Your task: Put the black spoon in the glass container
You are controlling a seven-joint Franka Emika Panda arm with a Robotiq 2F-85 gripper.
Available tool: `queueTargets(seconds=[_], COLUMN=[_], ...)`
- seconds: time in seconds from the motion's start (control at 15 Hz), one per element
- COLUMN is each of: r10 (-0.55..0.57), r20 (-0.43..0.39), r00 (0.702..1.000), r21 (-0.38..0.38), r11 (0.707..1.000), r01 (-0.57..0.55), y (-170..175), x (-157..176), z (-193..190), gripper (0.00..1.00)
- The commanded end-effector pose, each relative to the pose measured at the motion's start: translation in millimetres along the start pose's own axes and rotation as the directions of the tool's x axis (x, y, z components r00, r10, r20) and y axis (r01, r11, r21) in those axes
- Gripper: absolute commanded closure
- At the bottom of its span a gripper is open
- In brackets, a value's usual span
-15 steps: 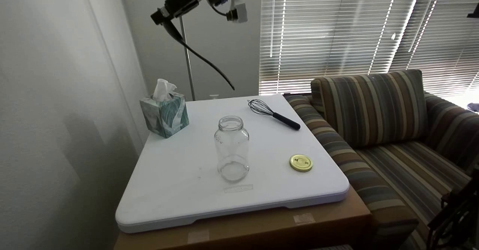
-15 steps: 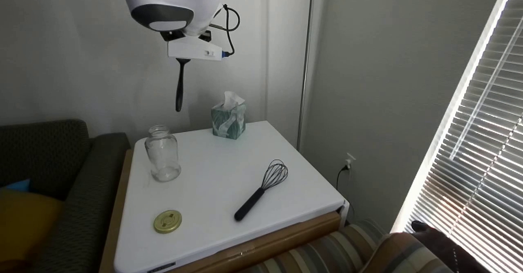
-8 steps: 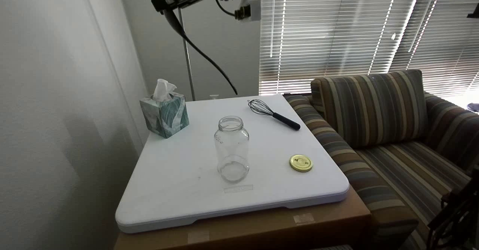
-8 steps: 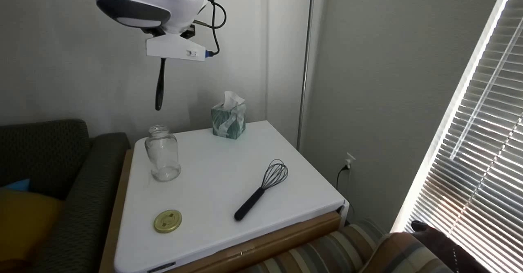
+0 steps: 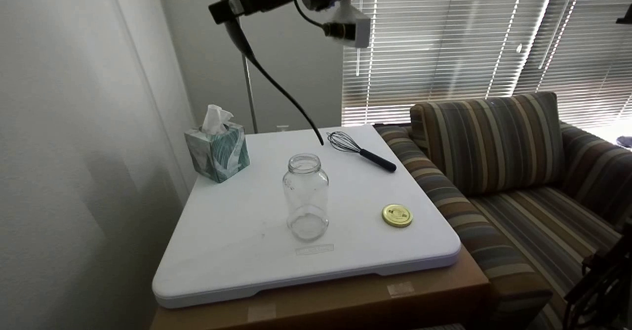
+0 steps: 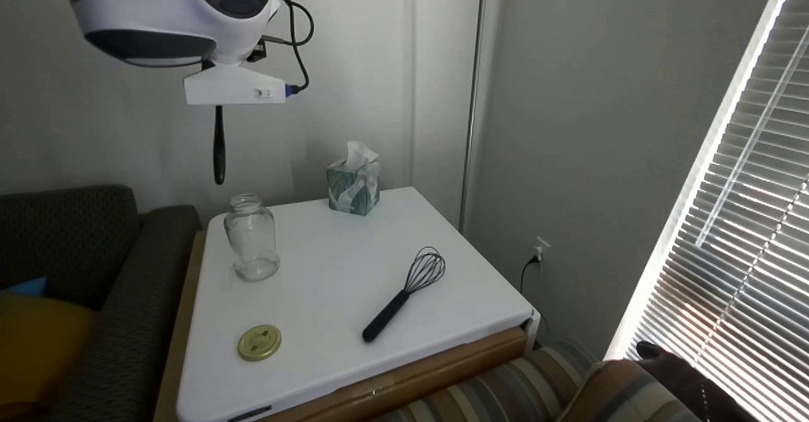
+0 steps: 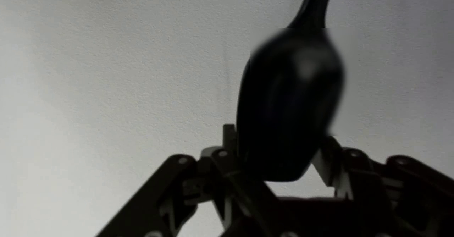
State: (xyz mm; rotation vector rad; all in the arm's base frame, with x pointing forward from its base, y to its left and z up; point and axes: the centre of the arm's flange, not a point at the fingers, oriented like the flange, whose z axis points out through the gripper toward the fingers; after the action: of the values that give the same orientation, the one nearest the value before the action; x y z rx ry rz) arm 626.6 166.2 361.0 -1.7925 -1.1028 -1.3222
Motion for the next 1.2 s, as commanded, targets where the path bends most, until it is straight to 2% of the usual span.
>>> queueTargets(seconds=[0.0,0.27,0.67,1.13], r10=[-0.049,-0.097,-0.161,-0.178], r20=[-0.073,-0.140,-0.228,-0.254], r00=[0.996,0.985,0.960,0.951], r21=[0.005,0.017,0.016,0.010], r11=[0.999,0.995,0.985,0.982], r01=[0.050,0.100,0.169,0.187], y=[-24.8,-33.2,-24.4,-13.0], x=[-30.8,-47.9,-59.5,-45.5], z=[-18.4,-24.4,-27.8,-24.9], gripper=[0.72,0.72,0.72,0.72])
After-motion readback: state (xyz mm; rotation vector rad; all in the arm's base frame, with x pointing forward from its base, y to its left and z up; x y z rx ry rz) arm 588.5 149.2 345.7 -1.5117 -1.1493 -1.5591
